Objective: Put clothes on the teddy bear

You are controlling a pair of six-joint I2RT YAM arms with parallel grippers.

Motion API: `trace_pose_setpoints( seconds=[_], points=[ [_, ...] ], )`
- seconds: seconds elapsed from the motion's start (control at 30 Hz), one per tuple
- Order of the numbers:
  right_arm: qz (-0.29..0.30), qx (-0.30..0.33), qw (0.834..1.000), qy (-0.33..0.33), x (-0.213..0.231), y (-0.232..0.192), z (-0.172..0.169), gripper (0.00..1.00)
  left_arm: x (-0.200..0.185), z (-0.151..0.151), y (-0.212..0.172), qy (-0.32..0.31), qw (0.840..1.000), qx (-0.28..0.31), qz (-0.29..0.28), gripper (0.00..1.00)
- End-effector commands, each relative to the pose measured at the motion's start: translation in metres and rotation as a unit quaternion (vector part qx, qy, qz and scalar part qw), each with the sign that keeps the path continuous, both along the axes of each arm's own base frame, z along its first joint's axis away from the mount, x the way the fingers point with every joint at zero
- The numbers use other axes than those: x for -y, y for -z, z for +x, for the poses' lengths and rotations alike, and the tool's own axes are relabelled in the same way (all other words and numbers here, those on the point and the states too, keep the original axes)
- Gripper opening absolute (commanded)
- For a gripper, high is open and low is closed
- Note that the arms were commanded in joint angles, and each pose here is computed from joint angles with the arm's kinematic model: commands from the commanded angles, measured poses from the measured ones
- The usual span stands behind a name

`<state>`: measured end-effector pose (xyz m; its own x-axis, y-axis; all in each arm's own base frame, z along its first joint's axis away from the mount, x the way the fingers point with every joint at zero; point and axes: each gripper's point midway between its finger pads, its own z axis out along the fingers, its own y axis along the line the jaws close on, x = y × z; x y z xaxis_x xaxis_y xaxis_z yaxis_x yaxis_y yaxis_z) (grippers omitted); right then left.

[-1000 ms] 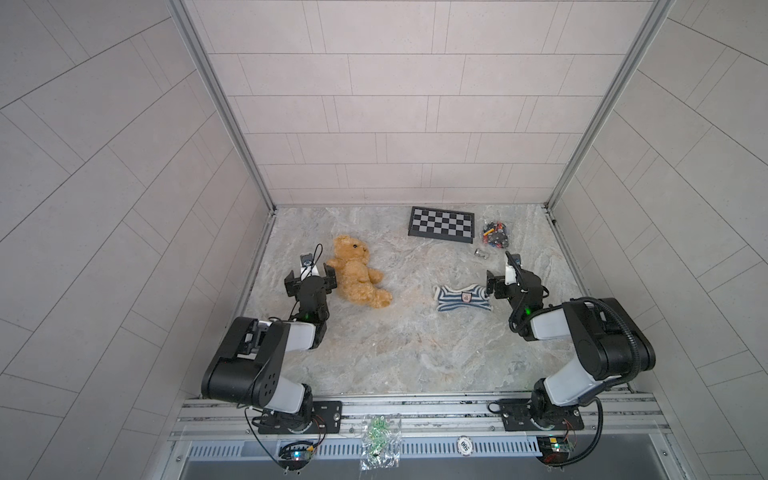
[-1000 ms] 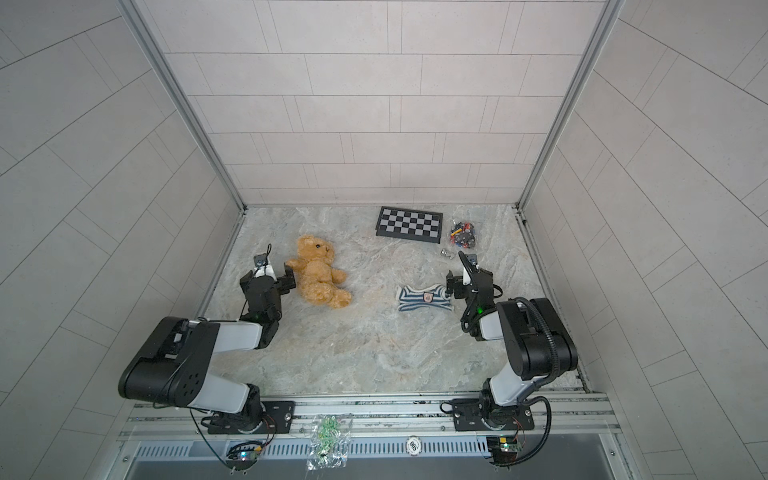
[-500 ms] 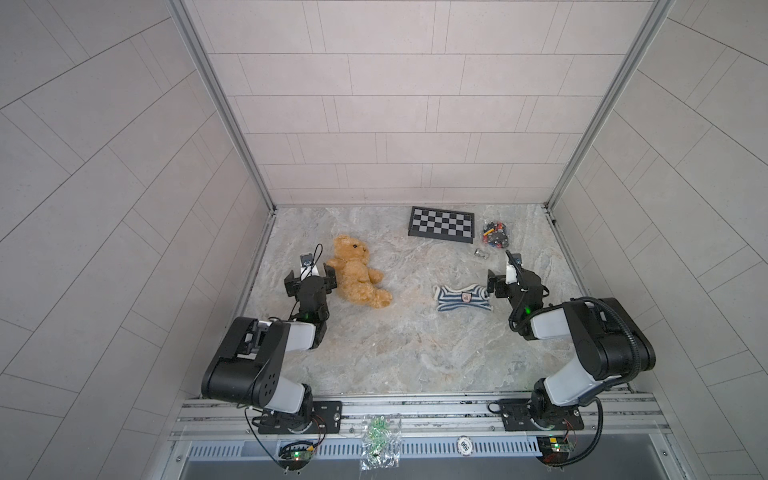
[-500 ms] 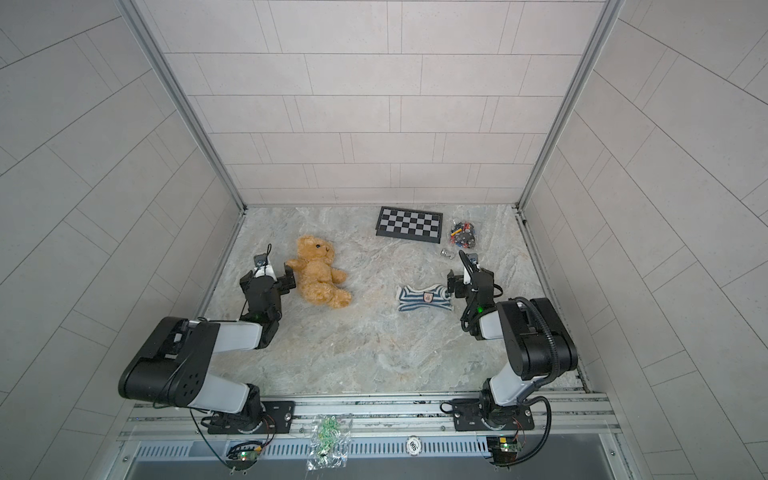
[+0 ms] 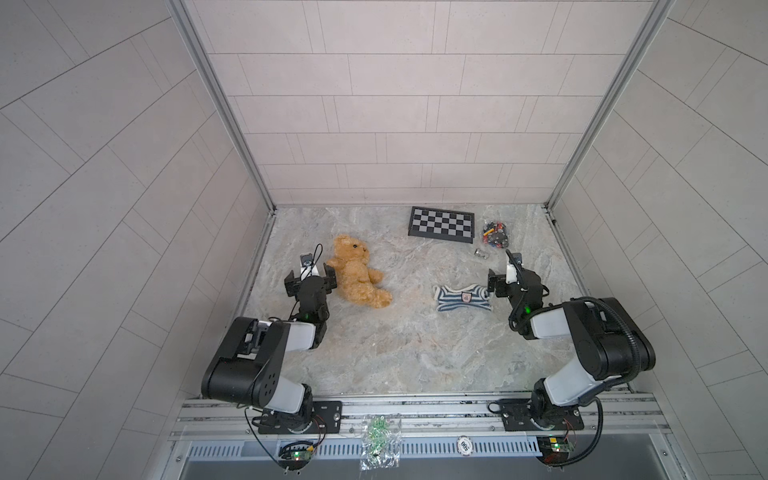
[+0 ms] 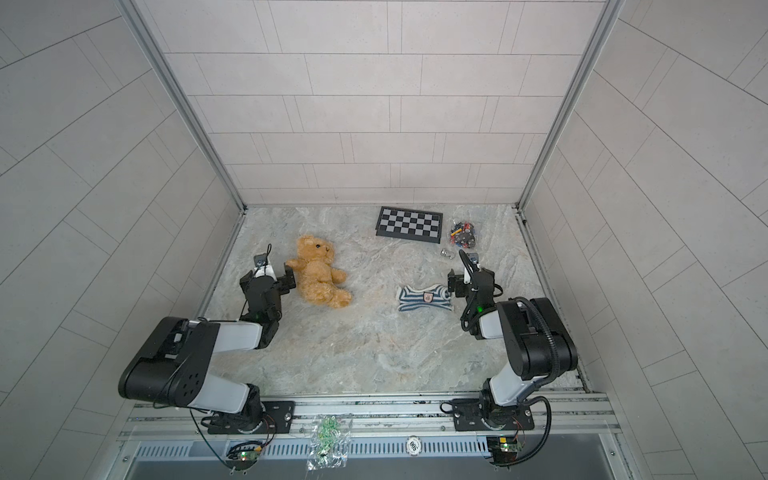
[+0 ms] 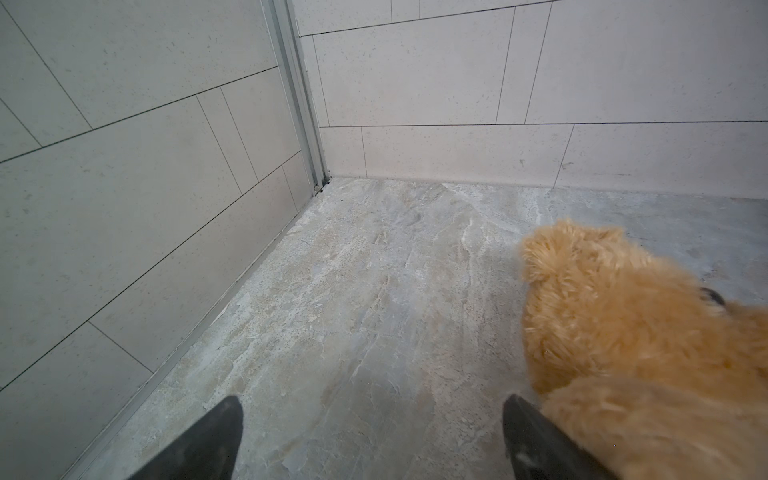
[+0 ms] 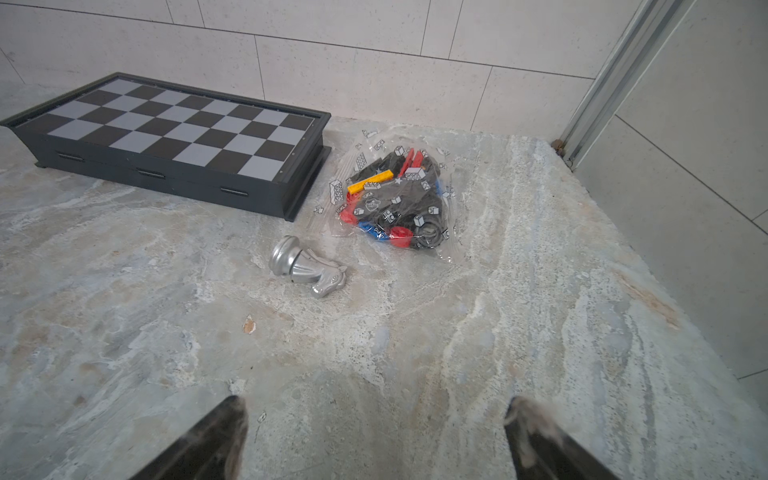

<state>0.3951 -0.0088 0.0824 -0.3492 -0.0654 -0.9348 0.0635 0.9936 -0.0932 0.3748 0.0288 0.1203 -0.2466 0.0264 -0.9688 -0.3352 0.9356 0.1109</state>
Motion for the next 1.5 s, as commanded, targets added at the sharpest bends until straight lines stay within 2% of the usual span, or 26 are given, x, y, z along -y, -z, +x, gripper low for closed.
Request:
trace_pose_setpoints(
  seconds=[0.0, 0.63, 0.97, 1.13, 1.23, 1.33, 1.4, 1.47],
  points=[
    [-0.005, 0.008, 1.000, 0.004, 0.002, -0.006, 0.003, 0.99, -0.002, 0.002, -0.008, -0.006, 1.000, 0.015, -0.005, 1.00],
    [-0.007, 0.008, 1.000, 0.012, 0.005, -0.006, 0.002, 0.99, -0.003, 0.000, -0.011, -0.007, 1.000, 0.021, -0.005, 1.00],
    [-0.007, 0.024, 0.999, 0.026, 0.009, -0.028, -0.006, 1.00, -0.005, -0.002, -0.028, -0.017, 1.000, -0.008, -0.010, 1.00],
    [-0.001, 0.008, 1.000, 0.030, 0.006, -0.050, -0.013, 1.00, -0.010, -0.016, -0.045, -0.043, 0.997, -0.004, -0.070, 1.00],
    [0.040, -0.005, 0.999, 0.015, -0.007, -0.063, -0.017, 0.99, -0.005, -0.023, -0.060, -0.044, 0.991, 0.001, -0.124, 1.00],
    [0.083, -0.014, 0.994, 0.063, -0.003, -0.075, -0.026, 0.99, 0.001, -0.029, -0.077, -0.043, 0.982, 0.008, -0.184, 1.00],
    [0.126, -0.040, 0.987, 0.088, -0.002, -0.075, -0.031, 0.99, 0.009, -0.031, -0.085, -0.032, 0.974, 0.000, -0.225, 1.00],
    [0.142, -0.074, 0.985, 0.070, -0.015, -0.072, -0.032, 0.99, 0.022, -0.031, -0.087, -0.016, 0.963, -0.022, -0.268, 1.00]
  ],
)
